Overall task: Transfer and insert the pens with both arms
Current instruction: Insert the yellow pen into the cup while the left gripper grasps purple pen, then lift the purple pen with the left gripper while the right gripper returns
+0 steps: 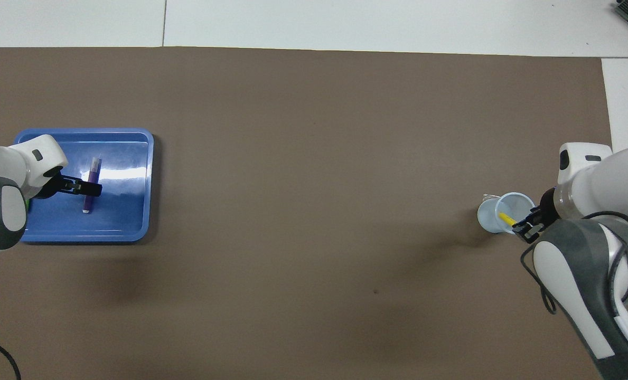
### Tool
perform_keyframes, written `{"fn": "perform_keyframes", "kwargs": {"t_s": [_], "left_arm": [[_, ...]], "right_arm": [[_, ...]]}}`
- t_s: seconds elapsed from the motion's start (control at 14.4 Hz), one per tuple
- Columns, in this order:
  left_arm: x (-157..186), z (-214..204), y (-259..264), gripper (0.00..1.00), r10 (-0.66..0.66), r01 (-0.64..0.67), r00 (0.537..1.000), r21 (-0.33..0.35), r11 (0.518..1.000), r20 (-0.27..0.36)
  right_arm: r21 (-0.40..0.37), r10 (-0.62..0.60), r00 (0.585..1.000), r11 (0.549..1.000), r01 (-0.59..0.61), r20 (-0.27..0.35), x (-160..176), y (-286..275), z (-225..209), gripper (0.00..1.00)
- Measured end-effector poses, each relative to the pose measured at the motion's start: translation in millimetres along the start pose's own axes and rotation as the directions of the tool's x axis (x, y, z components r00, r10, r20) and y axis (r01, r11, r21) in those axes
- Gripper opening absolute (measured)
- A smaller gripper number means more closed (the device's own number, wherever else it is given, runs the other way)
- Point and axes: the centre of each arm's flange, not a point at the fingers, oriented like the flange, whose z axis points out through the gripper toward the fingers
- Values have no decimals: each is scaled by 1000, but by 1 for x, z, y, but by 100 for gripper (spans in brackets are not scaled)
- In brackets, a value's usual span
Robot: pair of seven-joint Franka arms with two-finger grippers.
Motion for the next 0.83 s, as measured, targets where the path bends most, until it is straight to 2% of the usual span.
{"fn": "perform_keyframes", "kwargs": {"t_s": [0.07, 0.14, 0.42, 0.48, 0.62, 0.76, 0.83], "left_arm": [[1, 6, 1, 100, 2, -2, 1000, 0, 1000, -2], [3, 12, 1, 100, 3, -3, 1000, 1, 1000, -5], [4, 24, 0, 100, 3, -3, 1000, 0, 1000, -6], [4, 25, 0, 93, 3, -3, 1000, 1, 1000, -9], [6, 31, 1, 90, 6, -6, 1000, 2, 1000, -13], [7, 33, 3, 69, 9, -9, 1000, 4, 1000, -18], [9, 31, 2, 61, 10, -10, 1000, 6, 1000, -23]], "right_arm": [[22, 8, 1000, 1000, -8, 1, -1, -1, -8, 48], [47, 16, 1000, 999, -16, -2, -1, -3, -15, 50], [208, 76, 994, 976, -59, -78, 2, -15, -34, 52], [242, 101, 991, 967, -77, -91, 3, -18, -41, 50], [304, 192, 976, 940, -153, -103, 8, -29, -52, 51], [391, 314, 945, 884, -257, -89, 24, -51, -58, 51], [421, 379, 923, 849, -319, -65, 32, -64, -60, 51]]}}
